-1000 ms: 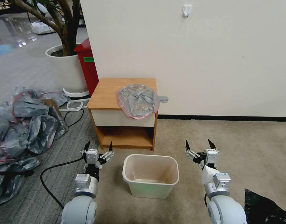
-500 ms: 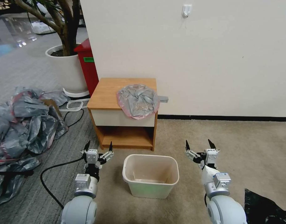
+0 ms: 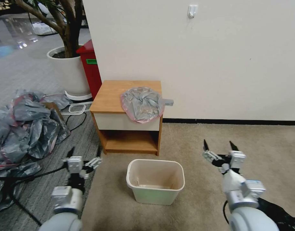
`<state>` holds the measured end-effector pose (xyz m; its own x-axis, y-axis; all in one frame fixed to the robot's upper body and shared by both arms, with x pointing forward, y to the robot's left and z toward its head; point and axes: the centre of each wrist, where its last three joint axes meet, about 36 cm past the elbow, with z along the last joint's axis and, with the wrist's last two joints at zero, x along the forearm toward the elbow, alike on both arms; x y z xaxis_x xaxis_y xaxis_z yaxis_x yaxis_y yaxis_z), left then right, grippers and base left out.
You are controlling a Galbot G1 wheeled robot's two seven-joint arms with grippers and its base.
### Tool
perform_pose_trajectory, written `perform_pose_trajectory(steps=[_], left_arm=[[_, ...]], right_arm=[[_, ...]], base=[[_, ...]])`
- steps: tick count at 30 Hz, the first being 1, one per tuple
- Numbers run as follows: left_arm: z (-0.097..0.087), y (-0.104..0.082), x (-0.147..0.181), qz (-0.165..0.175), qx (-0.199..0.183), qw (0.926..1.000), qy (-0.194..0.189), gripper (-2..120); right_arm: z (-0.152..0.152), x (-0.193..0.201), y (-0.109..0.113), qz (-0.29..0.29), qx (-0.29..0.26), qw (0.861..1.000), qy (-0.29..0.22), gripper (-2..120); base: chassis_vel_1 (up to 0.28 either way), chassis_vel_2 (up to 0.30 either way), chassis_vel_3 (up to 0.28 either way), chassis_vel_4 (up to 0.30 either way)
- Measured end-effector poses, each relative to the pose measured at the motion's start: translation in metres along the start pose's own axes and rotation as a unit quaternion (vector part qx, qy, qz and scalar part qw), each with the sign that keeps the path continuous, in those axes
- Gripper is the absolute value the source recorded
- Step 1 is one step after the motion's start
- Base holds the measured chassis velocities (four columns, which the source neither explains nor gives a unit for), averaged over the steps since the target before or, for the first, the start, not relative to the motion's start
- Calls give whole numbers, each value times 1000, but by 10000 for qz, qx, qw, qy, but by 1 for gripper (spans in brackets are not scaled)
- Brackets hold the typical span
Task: Pick up the garbage bag from the table and place it over the trash can.
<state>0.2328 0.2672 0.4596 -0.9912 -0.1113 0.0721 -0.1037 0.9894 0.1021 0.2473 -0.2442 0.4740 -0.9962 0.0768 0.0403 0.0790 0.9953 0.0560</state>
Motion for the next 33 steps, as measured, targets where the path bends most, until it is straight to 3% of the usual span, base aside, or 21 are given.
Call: perform_pose_trajectory(steps=[4, 7, 15, 21, 24, 26, 27, 31, 33], left_arm=[[-35, 8, 23, -74, -52, 10000, 12, 100], [-45, 13, 33, -124, -109, 9997, 167, 100], [-44, 17, 37, -170, -145, 9991, 355, 100], [-47, 22, 32, 179, -242, 9983, 494, 100], [-47, 22, 31, 214, -254, 9982, 501, 100], [-47, 22, 31, 215, -254, 9982, 502, 100], [-47, 22, 31, 218, -256, 9982, 503, 100], [-46, 22, 31, 223, -253, 9982, 502, 100], [-46, 23, 32, 238, -247, 9982, 495, 100]], right_arm=[[-36, 21, -1, 56, -199, 9998, 7, 100], [-36, 29, 2, 21, -388, 9989, 259, 100], [-34, 26, 2, -37, -484, 9986, 229, 100], [-20, 8, 3, -178, -1154, 9931, 104, 100], [-9, -16, 5, -311, -2053, 9781, 145, 100], [-9, -17, 5, -320, -2112, 9768, 149, 100], [-5, -36, 5, -434, -2644, 9632, 200, 100], [-2, -65, 7, -563, -3223, 9447, 228, 100], [-1, -88, 11, -612, -3666, 9279, 296, 100]], base=[[0, 0, 0, 0], [0, 0, 0, 0], [0, 0, 0, 0], [0, 0, 0, 0], [0, 0, 0, 0], [0, 0, 0, 0], [0, 0, 0, 0], [0, 0, 0, 0], [0, 0, 0, 0]])
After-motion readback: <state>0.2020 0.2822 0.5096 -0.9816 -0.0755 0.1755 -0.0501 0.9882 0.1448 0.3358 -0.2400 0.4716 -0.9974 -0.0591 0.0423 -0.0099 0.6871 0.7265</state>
